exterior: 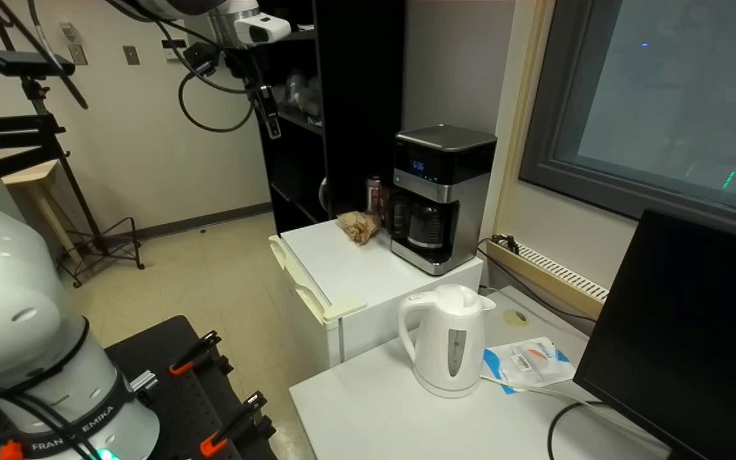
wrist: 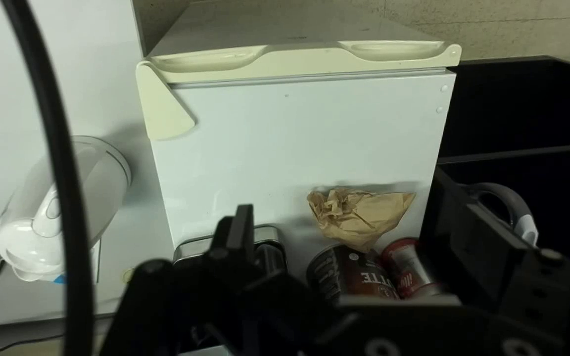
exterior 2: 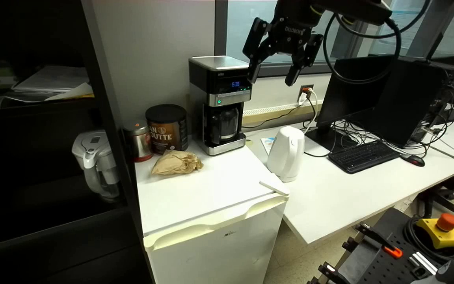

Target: Press a button on the coffee maker

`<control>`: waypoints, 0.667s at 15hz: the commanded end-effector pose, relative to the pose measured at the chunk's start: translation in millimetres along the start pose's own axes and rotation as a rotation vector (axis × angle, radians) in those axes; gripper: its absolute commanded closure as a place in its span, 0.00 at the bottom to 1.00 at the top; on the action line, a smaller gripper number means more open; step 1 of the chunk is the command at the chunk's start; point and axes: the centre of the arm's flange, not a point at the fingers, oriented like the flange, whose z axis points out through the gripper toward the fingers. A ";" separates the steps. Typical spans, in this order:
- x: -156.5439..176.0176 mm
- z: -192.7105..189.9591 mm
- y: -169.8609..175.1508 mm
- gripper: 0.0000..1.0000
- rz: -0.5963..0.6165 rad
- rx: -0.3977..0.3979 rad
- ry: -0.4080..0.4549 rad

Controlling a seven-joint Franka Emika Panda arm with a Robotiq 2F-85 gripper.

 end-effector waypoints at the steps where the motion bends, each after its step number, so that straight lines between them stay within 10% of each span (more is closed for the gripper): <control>1: 0.0 0.0 0.0 0.00 0.000 0.000 0.000; 10: 23.4 42.1 27.7 0.00 -0.151 -0.127 0.138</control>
